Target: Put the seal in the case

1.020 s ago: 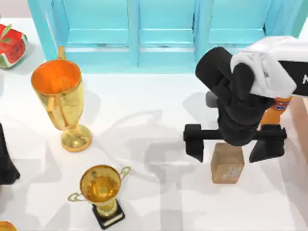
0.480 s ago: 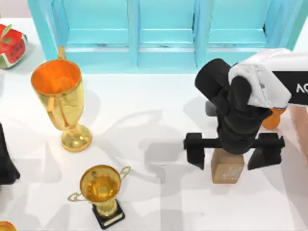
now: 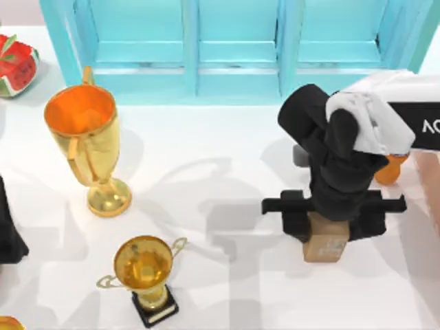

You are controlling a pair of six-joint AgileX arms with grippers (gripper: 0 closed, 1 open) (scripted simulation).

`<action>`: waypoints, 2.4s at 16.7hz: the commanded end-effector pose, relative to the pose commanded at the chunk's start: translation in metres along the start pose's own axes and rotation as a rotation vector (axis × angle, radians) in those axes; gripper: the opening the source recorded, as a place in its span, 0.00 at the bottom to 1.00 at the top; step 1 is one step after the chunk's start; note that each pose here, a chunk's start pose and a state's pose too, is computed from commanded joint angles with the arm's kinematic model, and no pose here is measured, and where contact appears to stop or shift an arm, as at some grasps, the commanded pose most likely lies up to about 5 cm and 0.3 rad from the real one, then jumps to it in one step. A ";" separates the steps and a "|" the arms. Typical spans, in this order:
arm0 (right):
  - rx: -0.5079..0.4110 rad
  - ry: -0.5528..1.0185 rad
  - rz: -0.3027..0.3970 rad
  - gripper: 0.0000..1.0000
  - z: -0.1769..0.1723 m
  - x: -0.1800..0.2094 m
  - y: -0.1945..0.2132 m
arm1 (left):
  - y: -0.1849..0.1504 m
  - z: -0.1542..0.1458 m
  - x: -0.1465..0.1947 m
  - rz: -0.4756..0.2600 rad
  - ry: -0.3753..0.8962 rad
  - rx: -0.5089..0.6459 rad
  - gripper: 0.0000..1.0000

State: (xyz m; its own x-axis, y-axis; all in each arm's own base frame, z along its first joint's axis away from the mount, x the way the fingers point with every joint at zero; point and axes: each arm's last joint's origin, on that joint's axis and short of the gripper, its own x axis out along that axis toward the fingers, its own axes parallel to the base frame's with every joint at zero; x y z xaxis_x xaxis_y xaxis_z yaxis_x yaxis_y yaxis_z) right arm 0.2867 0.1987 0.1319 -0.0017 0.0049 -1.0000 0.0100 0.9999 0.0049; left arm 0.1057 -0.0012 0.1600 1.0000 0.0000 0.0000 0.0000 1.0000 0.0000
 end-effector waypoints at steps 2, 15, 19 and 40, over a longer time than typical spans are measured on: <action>0.000 0.000 0.000 0.10 0.000 0.000 0.000 | 0.000 0.000 0.000 0.000 0.000 0.000 1.00; -0.001 -0.005 0.003 0.00 0.002 -0.011 0.002 | 0.000 0.000 0.000 0.000 0.000 0.000 1.00; 0.003 0.008 -0.008 0.00 0.004 -0.051 0.003 | 0.000 0.000 0.000 0.000 0.000 0.000 1.00; -0.001 0.031 -0.006 0.00 0.058 -0.123 -0.194 | 0.000 0.000 0.000 0.000 0.000 0.000 1.00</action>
State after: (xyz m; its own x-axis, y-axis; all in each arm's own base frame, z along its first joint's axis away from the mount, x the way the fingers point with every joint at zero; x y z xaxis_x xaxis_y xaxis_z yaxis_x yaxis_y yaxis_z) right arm 0.3429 0.0038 0.2542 -0.0330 -0.0004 -0.9995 0.0088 1.0000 -0.0007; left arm 0.1057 -0.0012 0.1600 1.0000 0.0000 0.0000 0.0000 1.0000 0.0000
